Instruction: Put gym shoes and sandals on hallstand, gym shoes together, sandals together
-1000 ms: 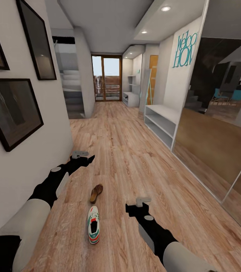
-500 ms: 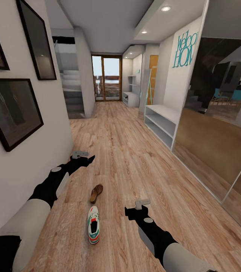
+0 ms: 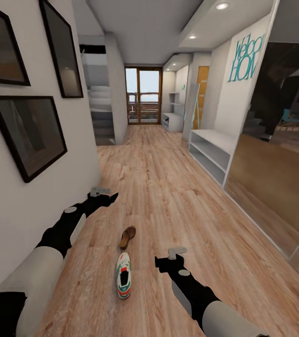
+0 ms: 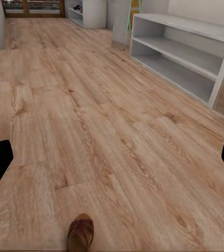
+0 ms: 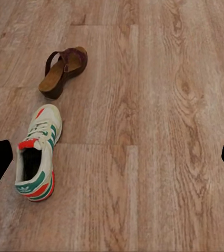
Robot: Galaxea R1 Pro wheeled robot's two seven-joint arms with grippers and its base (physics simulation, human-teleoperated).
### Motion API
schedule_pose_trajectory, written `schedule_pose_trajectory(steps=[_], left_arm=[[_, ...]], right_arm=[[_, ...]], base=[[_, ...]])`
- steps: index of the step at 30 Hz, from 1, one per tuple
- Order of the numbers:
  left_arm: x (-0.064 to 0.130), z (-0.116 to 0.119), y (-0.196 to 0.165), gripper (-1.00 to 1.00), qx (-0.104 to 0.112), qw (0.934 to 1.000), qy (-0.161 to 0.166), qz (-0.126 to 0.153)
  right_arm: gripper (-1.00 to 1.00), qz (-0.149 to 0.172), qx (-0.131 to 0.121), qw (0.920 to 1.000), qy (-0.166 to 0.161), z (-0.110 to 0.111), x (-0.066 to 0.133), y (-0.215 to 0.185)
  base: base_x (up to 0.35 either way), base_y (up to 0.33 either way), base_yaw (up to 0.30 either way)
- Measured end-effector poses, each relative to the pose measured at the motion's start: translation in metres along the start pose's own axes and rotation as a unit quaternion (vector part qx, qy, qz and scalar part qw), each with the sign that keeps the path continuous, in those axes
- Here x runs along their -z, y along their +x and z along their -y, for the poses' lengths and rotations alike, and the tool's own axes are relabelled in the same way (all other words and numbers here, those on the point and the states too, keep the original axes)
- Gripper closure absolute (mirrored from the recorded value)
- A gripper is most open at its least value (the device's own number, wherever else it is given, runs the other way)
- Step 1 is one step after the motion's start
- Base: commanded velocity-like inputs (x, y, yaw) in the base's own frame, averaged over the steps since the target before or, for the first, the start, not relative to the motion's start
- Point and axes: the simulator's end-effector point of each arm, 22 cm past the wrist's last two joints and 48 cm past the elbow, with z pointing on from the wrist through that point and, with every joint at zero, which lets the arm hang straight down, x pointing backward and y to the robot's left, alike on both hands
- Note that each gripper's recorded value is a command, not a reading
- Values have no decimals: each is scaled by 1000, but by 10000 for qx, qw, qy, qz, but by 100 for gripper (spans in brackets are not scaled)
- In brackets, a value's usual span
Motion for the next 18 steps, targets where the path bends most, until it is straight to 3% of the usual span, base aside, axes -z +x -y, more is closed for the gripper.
schedule_pose_trajectory(steps=[5,10,13,16,18], left_arm=[[-1,3,0,-100,-1,10000,55,16],[-4,41,2,-100,4,9977,680,-6],[-8,67,2,-100,40,9956,940,-31],[-15,123,4,-100,207,9904,1360,-148],[-17,143,2,-100,286,9882,1497,-177]], right_arm=[[-100,-20,-8,10000,3,0,-1,2],[-100,-38,-14,10000,2,0,-2,4],[-100,-45,-22,10000,2,1,-2,5],[-100,-40,-23,10000,1,1,-2,5],[-100,-18,-22,10000,0,1,-2,4]], base=[[0,0,243],[0,0,242],[0,0,154],[0,0,40],[0,0,14]])
